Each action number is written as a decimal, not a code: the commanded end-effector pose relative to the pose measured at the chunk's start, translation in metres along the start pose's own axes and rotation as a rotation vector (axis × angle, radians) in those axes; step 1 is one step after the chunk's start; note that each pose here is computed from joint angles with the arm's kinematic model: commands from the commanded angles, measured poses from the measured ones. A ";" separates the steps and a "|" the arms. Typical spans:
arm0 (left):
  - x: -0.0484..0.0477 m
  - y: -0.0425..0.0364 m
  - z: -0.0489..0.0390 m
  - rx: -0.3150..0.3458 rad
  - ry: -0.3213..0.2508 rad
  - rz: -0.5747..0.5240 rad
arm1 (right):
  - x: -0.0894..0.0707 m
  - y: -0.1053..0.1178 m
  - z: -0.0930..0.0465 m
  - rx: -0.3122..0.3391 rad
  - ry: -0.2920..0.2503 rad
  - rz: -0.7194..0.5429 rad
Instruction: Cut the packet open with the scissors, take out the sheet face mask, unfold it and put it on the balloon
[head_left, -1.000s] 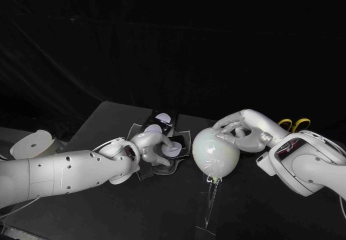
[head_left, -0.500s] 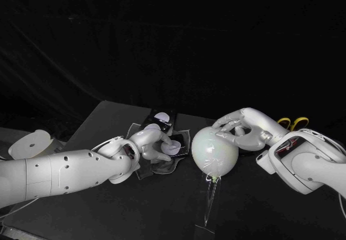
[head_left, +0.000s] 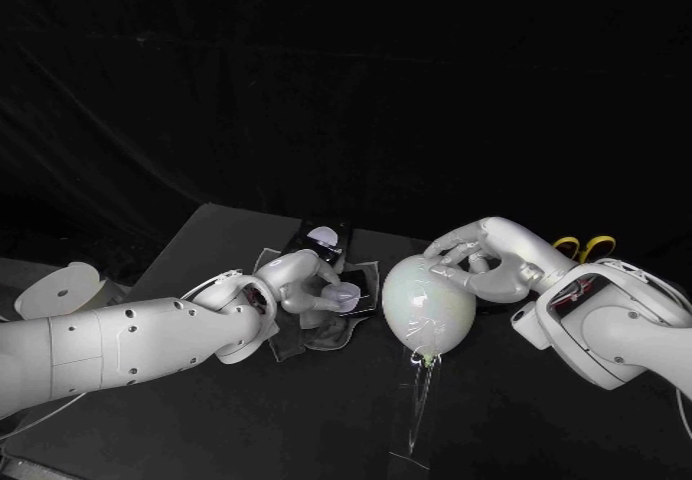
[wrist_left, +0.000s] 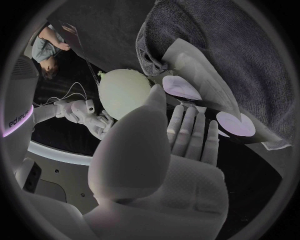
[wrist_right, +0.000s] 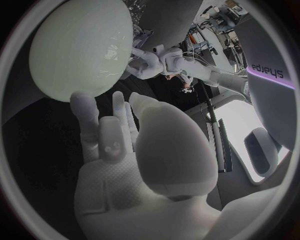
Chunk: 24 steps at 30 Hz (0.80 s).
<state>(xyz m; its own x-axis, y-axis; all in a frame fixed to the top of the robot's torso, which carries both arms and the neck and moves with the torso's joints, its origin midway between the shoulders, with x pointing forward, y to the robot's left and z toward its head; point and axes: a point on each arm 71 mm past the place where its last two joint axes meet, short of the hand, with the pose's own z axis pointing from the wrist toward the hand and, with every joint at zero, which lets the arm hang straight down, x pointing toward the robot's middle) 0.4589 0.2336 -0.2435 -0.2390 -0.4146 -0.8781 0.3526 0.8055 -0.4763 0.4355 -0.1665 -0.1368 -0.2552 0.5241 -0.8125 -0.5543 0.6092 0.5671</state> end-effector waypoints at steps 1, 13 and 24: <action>-0.0013 -0.0037 0.0042 0.016 -0.030 -0.025 | 0.000 0.001 0.000 -0.011 0.005 -0.009; 0.0122 -0.0070 0.0159 0.003 0.022 0.070 | 0.000 0.002 0.000 -0.012 0.006 -0.009; 0.0236 -0.0059 0.0141 -0.036 0.084 0.105 | 0.000 0.002 -0.001 -0.011 0.006 -0.009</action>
<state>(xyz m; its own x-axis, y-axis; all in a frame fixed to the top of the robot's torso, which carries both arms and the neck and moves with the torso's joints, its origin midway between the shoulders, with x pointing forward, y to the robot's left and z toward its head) 0.4652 0.2145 -0.2591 -0.2575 -0.3368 -0.9057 0.3532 0.8396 -0.4126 0.4350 -0.1669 -0.1362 -0.2545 0.5244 -0.8125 -0.5551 0.6088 0.5668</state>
